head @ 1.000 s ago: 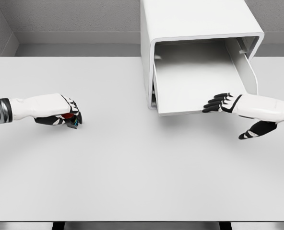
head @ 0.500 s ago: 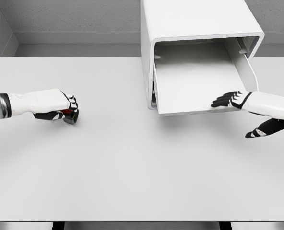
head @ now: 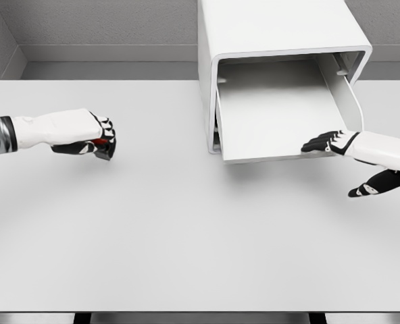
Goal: Slide open multi-storey tabletop storage cabinets and put open load switch and slide close multi-storey tabletop storage cabinets
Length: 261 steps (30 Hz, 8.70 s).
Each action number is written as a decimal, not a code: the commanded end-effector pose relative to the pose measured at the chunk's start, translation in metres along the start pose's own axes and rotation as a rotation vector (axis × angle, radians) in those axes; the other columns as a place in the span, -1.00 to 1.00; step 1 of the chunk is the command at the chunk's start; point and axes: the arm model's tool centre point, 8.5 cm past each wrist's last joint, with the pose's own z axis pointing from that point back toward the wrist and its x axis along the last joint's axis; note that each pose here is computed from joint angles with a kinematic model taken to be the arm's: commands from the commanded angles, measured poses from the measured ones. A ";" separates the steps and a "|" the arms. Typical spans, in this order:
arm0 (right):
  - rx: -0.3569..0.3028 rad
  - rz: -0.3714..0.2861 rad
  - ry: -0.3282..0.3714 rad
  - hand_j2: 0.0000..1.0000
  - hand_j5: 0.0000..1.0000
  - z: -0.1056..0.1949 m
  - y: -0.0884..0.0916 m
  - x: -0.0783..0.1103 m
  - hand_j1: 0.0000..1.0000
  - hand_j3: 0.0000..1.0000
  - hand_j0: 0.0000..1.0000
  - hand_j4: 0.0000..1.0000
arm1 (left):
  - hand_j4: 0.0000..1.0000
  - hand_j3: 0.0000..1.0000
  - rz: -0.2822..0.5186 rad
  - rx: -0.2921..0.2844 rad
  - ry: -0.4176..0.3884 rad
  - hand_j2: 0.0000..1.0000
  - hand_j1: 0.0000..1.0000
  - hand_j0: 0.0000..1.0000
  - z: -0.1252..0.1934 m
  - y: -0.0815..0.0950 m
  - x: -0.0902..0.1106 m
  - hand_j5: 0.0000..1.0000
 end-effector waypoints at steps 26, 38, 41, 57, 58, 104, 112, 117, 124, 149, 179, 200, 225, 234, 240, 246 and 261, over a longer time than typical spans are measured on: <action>0.018 -0.013 -0.059 1.00 1.00 -0.044 -0.007 -0.011 1.00 1.00 1.00 1.00 | -0.25 -0.25 -0.098 0.084 -0.158 -0.25 -0.25 -0.25 -0.041 0.057 0.042 -0.25; 0.054 -0.004 -0.074 1.00 1.00 -0.029 0.002 0.006 1.00 1.00 1.00 1.00 | -0.25 -0.25 -0.160 0.119 -0.205 -0.25 -0.25 -0.25 -0.047 0.087 0.058 -0.25; 0.047 -0.002 -0.058 1.00 1.00 -0.023 0.001 0.005 1.00 1.00 1.00 1.00 | -0.25 -0.25 -0.173 0.126 -0.210 -0.25 -0.25 -0.25 -0.047 0.093 0.061 -0.25; 0.019 -0.023 0.008 1.00 1.00 0.003 0.007 -0.001 1.00 1.00 1.00 1.00 | -0.25 -0.25 -0.198 0.151 -0.284 -0.25 -0.25 -0.25 -0.051 0.107 0.085 -0.25; 0.002 -0.013 0.024 1.00 1.00 0.009 0.001 -0.002 1.00 1.00 1.00 1.00 | -0.25 -0.25 -0.200 0.153 -0.288 -0.25 -0.25 -0.25 -0.051 0.109 0.087 -0.25; -0.081 0.019 -0.103 1.00 1.00 -0.035 -0.020 0.014 1.00 1.00 1.00 1.00 | -0.27 -0.27 -0.263 0.272 -0.499 -0.27 -0.27 -0.27 -0.095 0.192 0.155 -0.27; -0.076 0.021 -0.088 1.00 1.00 -0.030 -0.020 0.012 1.00 1.00 1.00 1.00 | -0.27 -0.27 -0.246 0.267 -0.511 -0.27 -0.27 -0.27 -0.123 0.195 0.159 -0.27; -0.075 0.020 -0.085 1.00 1.00 -0.030 -0.020 0.011 1.00 1.00 1.00 1.00 | -0.27 -0.27 -0.238 0.262 -0.485 -0.27 -0.27 -0.27 -0.135 0.196 0.151 -0.27; -0.068 0.018 -0.083 1.00 1.00 -0.029 -0.018 0.011 1.00 1.00 1.00 1.00 | -0.27 -0.27 -0.236 0.249 -0.460 -0.27 -0.27 -0.27 -0.161 0.196 0.146 -0.27; -0.067 0.020 -0.067 1.00 1.00 -0.024 -0.019 0.009 1.00 1.00 1.00 1.00 | -0.27 -0.27 -0.243 0.184 -0.453 -0.27 -0.27 -0.27 -0.213 0.187 0.157 -0.27; -0.066 0.023 -0.067 1.00 1.00 -0.023 -0.020 0.009 1.00 1.00 1.00 1.00 | 0.67 0.67 -0.255 0.205 -0.448 0.67 0.67 0.67 -0.214 0.198 0.159 0.67; -0.070 0.022 -0.067 1.00 1.00 -0.023 -0.020 0.009 1.00 1.00 1.00 1.00 | 1.00 1.00 -0.277 0.233 -0.554 1.00 1.00 1.00 -0.195 0.197 0.189 1.00; -0.102 0.011 -0.032 1.00 1.00 -0.031 -0.028 -0.012 1.00 1.00 1.00 1.00 | 1.00 1.00 0.078 0.360 -0.029 1.00 1.00 1.00 0.037 0.048 0.019 1.00; -0.128 0.011 -0.014 1.00 1.00 -0.034 -0.037 -0.022 1.00 1.00 1.00 1.00 | 1.00 1.00 0.159 0.277 -0.004 1.00 1.00 1.00 0.039 -0.002 0.019 1.00; -0.134 0.014 -0.046 1.00 1.00 -0.049 -0.041 -0.019 1.00 1.00 1.00 1.00 | 1.00 1.00 0.183 0.244 0.026 1.00 1.00 1.00 0.041 -0.018 0.011 1.00; -0.163 0.009 -0.030 1.00 1.00 -0.062 -0.051 -0.033 1.00 1.00 1.00 1.00 | 1.00 1.00 0.198 0.232 0.046 1.00 1.00 1.00 0.043 -0.028 0.007 1.00; -0.181 -0.001 -0.001 1.00 1.00 -0.066 -0.058 -0.046 1.00 1.00 1.00 1.00 | 1.00 1.00 0.220 0.224 0.056 1.00 1.00 1.00 0.042 -0.038 0.005 1.00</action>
